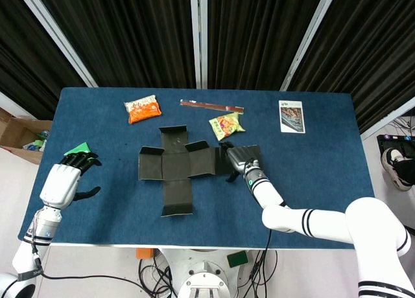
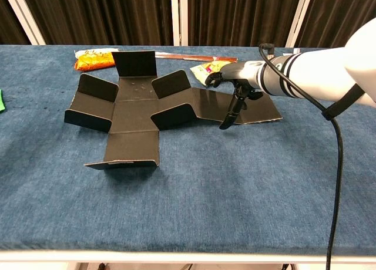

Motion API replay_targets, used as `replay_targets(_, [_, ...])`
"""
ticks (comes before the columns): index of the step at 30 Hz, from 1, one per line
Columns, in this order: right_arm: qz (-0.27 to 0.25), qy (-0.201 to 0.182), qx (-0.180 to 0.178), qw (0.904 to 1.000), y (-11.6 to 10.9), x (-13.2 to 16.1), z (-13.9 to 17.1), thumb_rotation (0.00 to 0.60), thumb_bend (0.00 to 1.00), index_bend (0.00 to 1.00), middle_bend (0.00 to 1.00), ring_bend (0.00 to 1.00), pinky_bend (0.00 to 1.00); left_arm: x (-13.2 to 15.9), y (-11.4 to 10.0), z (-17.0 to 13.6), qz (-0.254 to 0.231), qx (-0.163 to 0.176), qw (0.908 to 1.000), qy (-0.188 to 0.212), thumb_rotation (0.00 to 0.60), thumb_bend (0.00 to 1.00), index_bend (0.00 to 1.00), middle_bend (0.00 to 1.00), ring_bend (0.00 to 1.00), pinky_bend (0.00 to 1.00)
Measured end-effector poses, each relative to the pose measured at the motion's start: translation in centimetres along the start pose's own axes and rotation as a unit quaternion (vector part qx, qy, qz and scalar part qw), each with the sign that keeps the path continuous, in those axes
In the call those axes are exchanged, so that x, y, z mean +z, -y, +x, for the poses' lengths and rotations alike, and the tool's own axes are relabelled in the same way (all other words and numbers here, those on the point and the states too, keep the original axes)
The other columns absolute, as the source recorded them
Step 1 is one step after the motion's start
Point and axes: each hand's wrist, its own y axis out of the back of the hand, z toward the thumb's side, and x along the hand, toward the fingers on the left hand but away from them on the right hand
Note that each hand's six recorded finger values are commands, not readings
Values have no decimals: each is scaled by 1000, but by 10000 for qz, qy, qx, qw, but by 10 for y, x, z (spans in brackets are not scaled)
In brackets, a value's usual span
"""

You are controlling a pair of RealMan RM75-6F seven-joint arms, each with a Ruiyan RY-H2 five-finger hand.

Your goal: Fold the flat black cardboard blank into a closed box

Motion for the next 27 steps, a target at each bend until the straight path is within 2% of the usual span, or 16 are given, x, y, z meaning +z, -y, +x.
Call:
replay_targets(13, [80, 58, 25, 9999, 2, 5, -7, 600, 78, 0, 90, 684, 991, 2, 3, 3, -70, -18, 10000, 3, 600, 95, 367, 288, 253, 290])
replay_targets(23, [556, 255, 42, 9981, 2, 21, -17, 600, 77, 0, 120, 689, 991, 0, 4, 6, -43, -8, 10000, -5, 600, 95, 367, 288, 253, 289])
replay_targets(26, [662, 335, 40, 9972, 3, 26, -20, 600, 119, 64, 174, 698, 996, 0, 5, 6, -4, -6, 10000, -13, 600, 95, 367, 288, 253, 286])
replay_targets(27, [693, 355, 29, 9970, 3, 29, -21, 600, 155, 130, 211, 705, 999, 0, 5, 7, -11, -11, 10000, -15, 600, 95, 367, 288, 253, 286])
